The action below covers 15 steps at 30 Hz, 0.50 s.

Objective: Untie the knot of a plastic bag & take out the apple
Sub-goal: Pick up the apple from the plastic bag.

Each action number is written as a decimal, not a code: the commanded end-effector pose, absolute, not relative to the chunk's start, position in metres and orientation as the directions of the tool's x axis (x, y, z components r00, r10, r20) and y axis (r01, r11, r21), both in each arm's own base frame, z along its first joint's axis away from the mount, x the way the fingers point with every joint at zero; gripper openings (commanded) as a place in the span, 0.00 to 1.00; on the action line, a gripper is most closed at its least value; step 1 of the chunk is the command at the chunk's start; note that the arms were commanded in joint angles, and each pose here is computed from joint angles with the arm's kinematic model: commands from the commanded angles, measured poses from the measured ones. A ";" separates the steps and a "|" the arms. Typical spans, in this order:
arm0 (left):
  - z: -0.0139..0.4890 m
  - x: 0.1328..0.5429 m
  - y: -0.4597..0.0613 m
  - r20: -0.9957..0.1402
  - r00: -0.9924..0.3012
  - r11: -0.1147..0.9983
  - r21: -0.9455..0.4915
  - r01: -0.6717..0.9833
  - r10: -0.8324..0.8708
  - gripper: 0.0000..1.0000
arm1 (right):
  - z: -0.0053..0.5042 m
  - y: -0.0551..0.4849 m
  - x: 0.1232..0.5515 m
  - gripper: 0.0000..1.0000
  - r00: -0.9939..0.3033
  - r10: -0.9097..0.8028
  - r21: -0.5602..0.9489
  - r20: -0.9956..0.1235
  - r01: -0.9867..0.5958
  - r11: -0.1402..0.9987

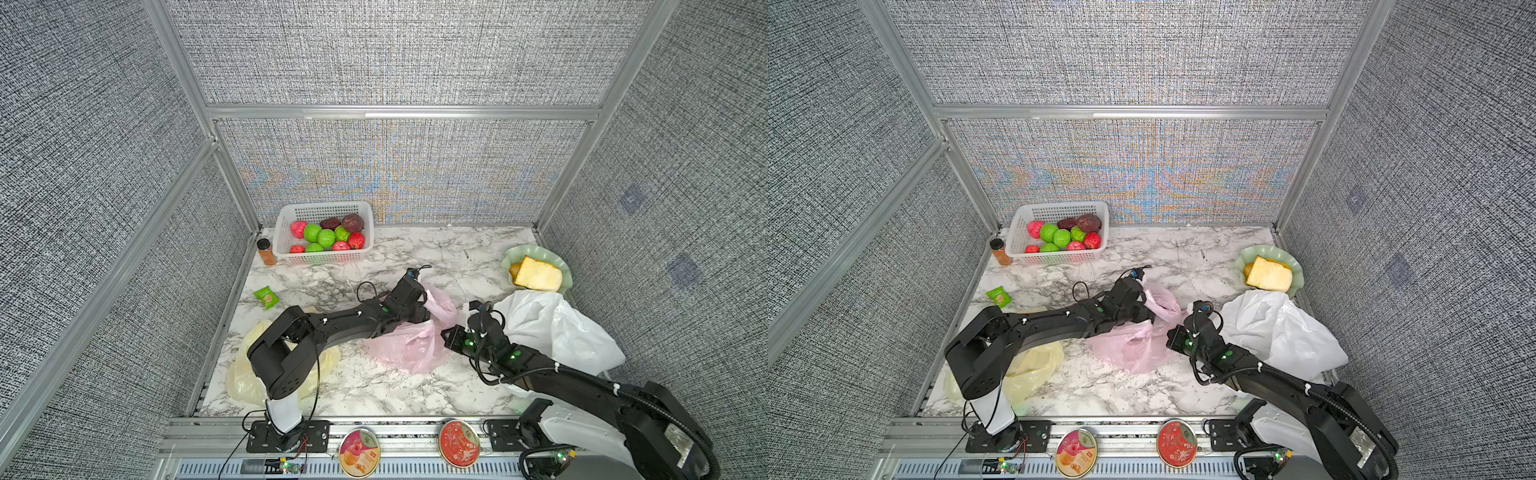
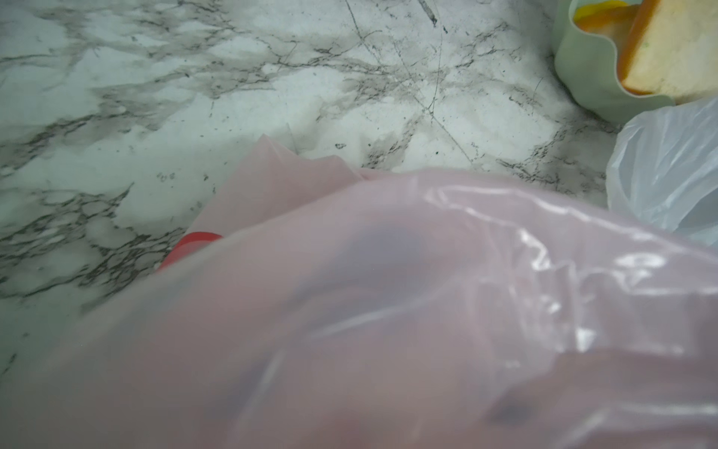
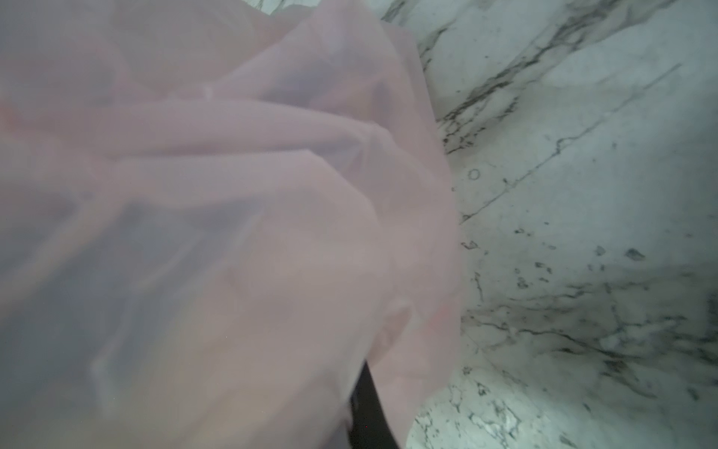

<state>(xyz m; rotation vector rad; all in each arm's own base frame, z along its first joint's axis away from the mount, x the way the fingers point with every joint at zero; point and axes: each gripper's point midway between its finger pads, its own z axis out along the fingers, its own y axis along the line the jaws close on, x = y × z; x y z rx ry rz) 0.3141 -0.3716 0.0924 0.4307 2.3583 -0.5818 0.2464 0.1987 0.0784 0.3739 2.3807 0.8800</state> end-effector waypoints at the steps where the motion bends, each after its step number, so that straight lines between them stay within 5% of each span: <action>1: 0.100 0.324 -0.382 -0.700 -0.702 0.841 -0.299 0.452 0.128 0.81 | 0.087 0.207 0.250 0.00 -0.798 0.495 0.748 -0.343 0.086 0.658; 15: 0.090 0.345 -0.408 -0.728 -0.675 0.828 -0.299 0.474 0.123 0.83 | 0.086 0.229 0.255 0.00 -0.852 0.443 0.785 -0.277 0.065 0.616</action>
